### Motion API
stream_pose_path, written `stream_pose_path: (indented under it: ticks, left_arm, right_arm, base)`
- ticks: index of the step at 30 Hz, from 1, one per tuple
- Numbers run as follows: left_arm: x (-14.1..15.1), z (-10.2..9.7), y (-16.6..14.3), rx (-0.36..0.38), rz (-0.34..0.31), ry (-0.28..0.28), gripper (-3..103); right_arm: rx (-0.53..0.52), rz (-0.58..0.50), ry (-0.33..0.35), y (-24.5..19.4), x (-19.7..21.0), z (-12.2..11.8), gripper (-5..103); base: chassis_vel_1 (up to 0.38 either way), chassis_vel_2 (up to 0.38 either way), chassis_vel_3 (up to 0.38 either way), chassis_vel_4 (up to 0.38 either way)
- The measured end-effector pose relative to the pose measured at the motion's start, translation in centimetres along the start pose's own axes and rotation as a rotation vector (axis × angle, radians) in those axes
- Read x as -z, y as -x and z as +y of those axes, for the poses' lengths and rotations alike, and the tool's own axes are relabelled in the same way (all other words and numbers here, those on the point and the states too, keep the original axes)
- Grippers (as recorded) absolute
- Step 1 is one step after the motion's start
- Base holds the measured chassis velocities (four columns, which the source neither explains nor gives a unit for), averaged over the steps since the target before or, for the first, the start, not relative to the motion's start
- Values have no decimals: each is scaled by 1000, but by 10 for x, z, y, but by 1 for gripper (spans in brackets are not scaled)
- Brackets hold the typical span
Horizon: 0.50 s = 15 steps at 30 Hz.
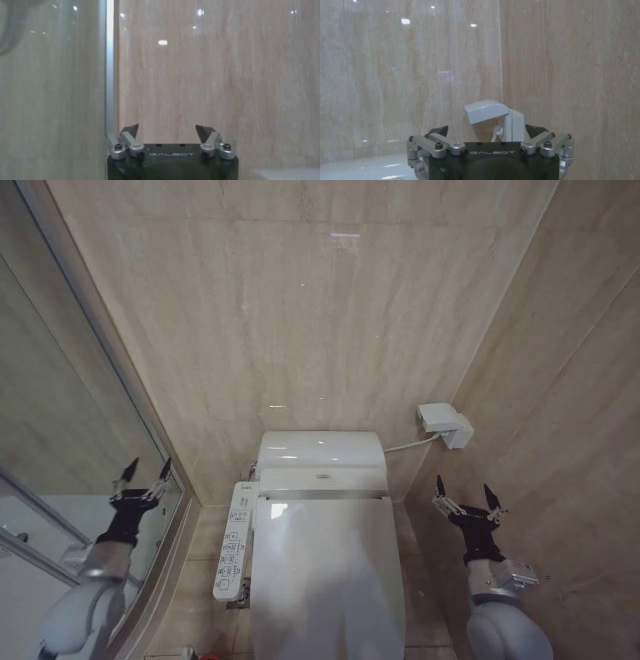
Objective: Open the toilet lid, clean the toilet bowl with a toilet brush, close the toilet lid, and flush.
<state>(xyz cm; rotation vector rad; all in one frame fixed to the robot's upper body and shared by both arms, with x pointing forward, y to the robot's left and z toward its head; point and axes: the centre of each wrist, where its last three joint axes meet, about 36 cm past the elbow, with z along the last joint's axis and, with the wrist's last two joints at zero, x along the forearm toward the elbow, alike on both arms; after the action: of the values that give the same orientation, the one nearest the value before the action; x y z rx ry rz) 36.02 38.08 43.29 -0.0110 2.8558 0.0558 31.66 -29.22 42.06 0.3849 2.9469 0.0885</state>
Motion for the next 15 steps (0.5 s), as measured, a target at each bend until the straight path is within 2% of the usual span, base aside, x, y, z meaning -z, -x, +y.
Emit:
stream_pose_path:
  ticks: [4,5,15]
  left_arm:
    - [8,-13,-6,-11,3,-27,72]
    - [8,-17,-7,-24,8,-40,97]
    - [16,-38,-41,-87,47,-115,100]
  right_arm:
    - [0,0,0,0,0,0,100]
    - [0,0,0,0,0,0,100]
    - [0,0,0,0,0,0,100]
  base:
    - [0,0,0,0]
    - [0,0,0,0]
    - [0,0,0,0]
